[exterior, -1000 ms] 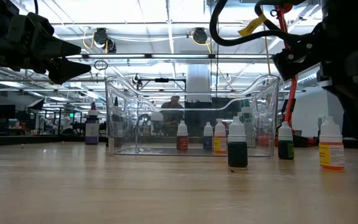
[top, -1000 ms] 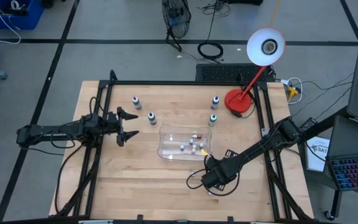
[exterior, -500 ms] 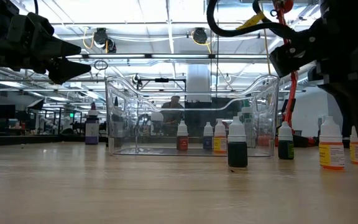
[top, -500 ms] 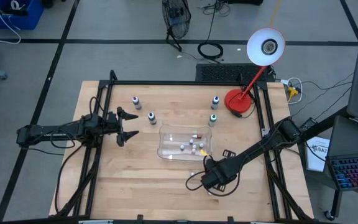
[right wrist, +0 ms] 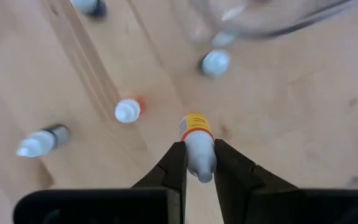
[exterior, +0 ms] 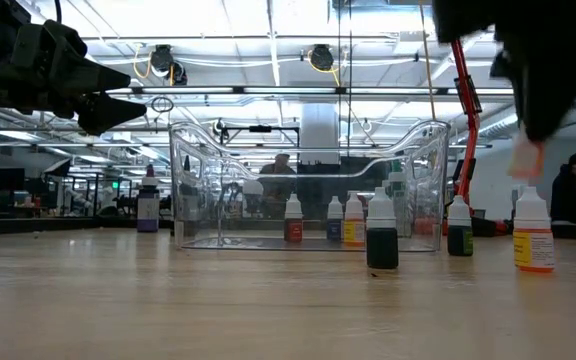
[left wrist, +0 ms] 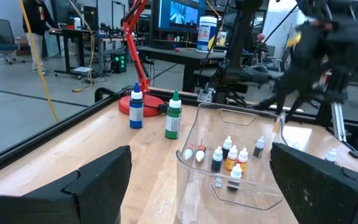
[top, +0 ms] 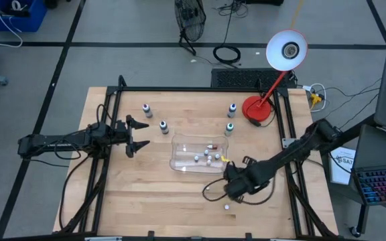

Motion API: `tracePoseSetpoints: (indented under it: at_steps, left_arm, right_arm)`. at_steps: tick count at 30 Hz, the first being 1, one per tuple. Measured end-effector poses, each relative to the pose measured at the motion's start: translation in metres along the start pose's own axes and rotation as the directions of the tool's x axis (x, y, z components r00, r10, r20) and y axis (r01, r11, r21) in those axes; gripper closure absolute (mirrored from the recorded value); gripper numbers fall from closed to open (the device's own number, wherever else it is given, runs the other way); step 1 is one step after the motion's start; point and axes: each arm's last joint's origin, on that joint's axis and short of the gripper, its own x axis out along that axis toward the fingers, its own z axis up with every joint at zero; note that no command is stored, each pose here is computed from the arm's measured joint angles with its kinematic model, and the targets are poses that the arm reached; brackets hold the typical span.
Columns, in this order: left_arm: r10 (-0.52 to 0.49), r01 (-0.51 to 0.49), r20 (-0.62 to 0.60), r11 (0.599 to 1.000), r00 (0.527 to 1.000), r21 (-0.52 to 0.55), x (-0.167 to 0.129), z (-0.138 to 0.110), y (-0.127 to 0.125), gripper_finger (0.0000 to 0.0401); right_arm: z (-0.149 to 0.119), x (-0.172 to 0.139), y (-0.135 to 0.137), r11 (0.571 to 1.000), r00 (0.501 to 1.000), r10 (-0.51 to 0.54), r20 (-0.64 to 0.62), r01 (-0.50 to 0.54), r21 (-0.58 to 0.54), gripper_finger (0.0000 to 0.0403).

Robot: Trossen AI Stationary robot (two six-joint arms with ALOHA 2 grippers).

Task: Pick & Place food coloring
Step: Put the orange food coloring bottle into the transparent bin

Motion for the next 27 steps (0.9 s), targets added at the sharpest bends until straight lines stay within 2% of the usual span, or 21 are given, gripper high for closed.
tracePoseSetpoints:
  at_steps: [4,9,12,15,20,27]
  left_arm:
    - [0.000,0.000,0.000,1.000,1.000,0.000,0.000,0.000,0.000,0.0022]
    - [0.000,0.000,0.000,1.000,1.000,0.000,0.000,0.000,0.000,0.0022]
    - [0.000,0.000,0.000,1.000,1.000,0.000,0.000,0.000,0.000,0.0022]
    - [0.000,0.000,0.000,1.000,1.000,0.000,0.000,0.000,0.000,0.0022]
    - [0.000,0.000,0.001,1.000,1.000,0.000,0.000,0.000,0.000,0.0022]
    - [0.000,0.000,0.000,1.000,1.000,0.000,0.000,0.000,0.000,0.0022]
  right_arm:
    - [-0.002,-0.031,-0.015,0.998,0.991,0.052,0.119,-0.056,0.027,0.0361]
    - [0.013,-0.061,-0.032,0.991,0.940,0.134,0.313,-0.128,-0.039,0.0361]
    - [0.036,-0.080,-0.034,0.976,0.883,0.210,0.420,-0.165,-0.143,0.0361]
    - [0.063,-0.104,-0.033,0.957,0.817,0.260,0.514,-0.147,-0.250,0.0361]
    - [0.104,-0.139,-0.035,0.932,0.771,0.278,0.573,-0.072,-0.355,0.0361]
    - [0.159,-0.161,-0.041,0.922,0.818,0.229,0.529,-0.009,-0.386,0.0361]
